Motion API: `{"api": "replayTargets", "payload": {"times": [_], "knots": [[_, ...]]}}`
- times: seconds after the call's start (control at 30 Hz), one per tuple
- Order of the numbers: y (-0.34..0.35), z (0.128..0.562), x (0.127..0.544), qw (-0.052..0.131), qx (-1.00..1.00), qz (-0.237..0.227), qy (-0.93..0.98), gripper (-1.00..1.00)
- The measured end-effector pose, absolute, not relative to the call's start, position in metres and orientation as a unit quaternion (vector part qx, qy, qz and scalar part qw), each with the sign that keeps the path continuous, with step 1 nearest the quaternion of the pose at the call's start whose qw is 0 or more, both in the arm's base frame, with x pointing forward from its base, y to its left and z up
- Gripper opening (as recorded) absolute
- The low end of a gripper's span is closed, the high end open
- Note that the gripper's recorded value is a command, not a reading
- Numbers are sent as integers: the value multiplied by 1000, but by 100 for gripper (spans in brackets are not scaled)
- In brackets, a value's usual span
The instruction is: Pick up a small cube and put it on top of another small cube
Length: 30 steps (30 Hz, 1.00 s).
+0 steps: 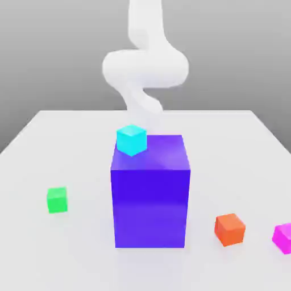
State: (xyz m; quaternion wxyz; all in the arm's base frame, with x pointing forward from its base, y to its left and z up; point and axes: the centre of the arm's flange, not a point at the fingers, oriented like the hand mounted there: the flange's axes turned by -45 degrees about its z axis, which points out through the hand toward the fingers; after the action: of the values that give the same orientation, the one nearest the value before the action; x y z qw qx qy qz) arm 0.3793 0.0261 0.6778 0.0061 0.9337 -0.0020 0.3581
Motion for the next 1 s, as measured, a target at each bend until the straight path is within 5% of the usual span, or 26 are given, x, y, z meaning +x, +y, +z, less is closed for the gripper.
{"api": "replayTargets", "payload": {"times": [0.23, 0.47, 1.0], "knots": [[105, 568, 448, 26, 962, 272, 21, 0], [184, 445, 472, 33, 980, 190, 54, 0], [337, 184, 376, 0, 991, 5, 132, 0]]}}
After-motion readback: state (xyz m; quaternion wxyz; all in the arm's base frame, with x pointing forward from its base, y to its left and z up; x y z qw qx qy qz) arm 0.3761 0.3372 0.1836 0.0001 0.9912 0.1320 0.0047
